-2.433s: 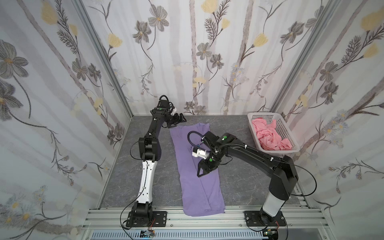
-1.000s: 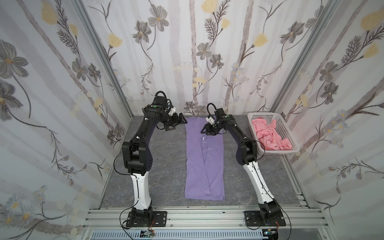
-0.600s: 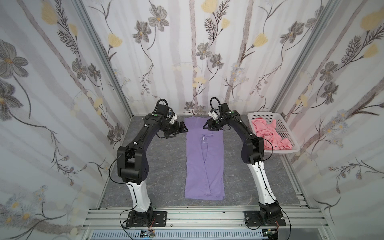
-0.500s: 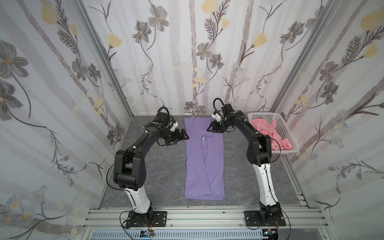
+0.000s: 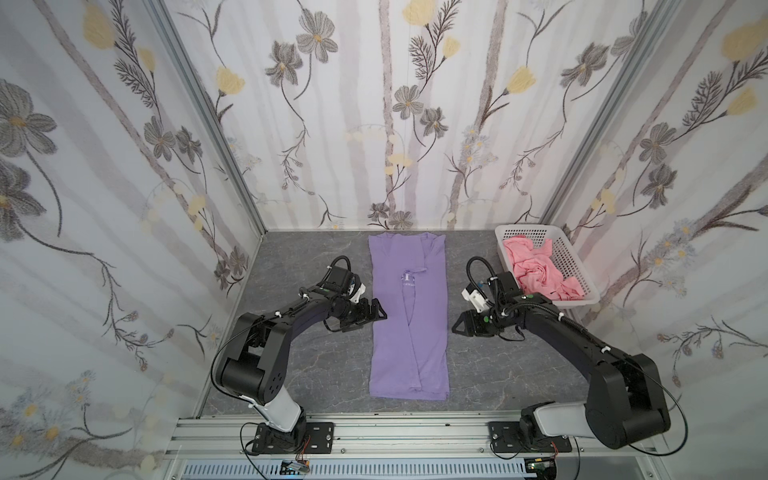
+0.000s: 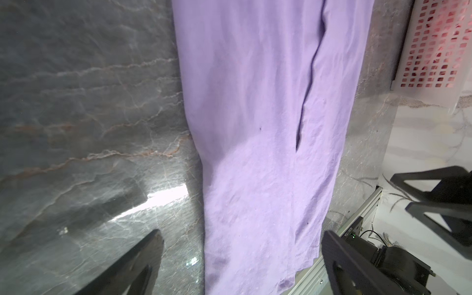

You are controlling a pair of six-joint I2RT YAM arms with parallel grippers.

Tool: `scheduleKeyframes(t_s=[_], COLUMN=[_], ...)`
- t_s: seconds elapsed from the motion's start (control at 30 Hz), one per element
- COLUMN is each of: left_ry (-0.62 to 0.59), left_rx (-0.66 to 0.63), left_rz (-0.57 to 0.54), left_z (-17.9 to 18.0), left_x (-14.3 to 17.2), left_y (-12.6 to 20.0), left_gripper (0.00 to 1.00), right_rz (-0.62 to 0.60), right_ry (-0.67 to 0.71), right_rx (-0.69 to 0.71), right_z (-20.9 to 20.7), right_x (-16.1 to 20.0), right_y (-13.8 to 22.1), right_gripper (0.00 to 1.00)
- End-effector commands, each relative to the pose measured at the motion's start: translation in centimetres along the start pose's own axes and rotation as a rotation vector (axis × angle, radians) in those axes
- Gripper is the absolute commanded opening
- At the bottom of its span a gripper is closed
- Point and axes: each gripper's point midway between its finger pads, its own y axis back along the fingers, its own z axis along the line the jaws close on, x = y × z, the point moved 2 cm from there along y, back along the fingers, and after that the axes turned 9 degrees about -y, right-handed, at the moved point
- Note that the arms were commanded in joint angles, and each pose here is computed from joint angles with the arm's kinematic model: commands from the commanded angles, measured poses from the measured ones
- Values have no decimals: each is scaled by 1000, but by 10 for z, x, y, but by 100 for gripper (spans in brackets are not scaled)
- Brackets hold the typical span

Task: Fold and stack t-shirts
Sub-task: Fold the T-shirt.

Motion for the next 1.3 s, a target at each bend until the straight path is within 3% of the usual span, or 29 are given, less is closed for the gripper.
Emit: scheduleKeyframes(t_s=[0.0,0.2,0.57,0.87,1.27], left_ry=[14,86,161,201,199], left_rx=[-12,-9,-70,-24,9], left_rz=[11,68,71,-7,34], left_z=[-2,-3,14,17,16], left_x=[10,59,116,132,148], left_y=[-10,-28,-3,4,1], left_gripper=[100,100,100,100,100], right_rz=[-9,64,206,221,272], right_ry=[-20,-25,2,13,75], right_rx=[-44,-50,-32,-24,-15], right_z=[2,-1,0,0,17], right_x=[19,57,89,96,108], right_y=[-7,-21,-43,-55,-88], right_gripper=[55,56,56,55,52])
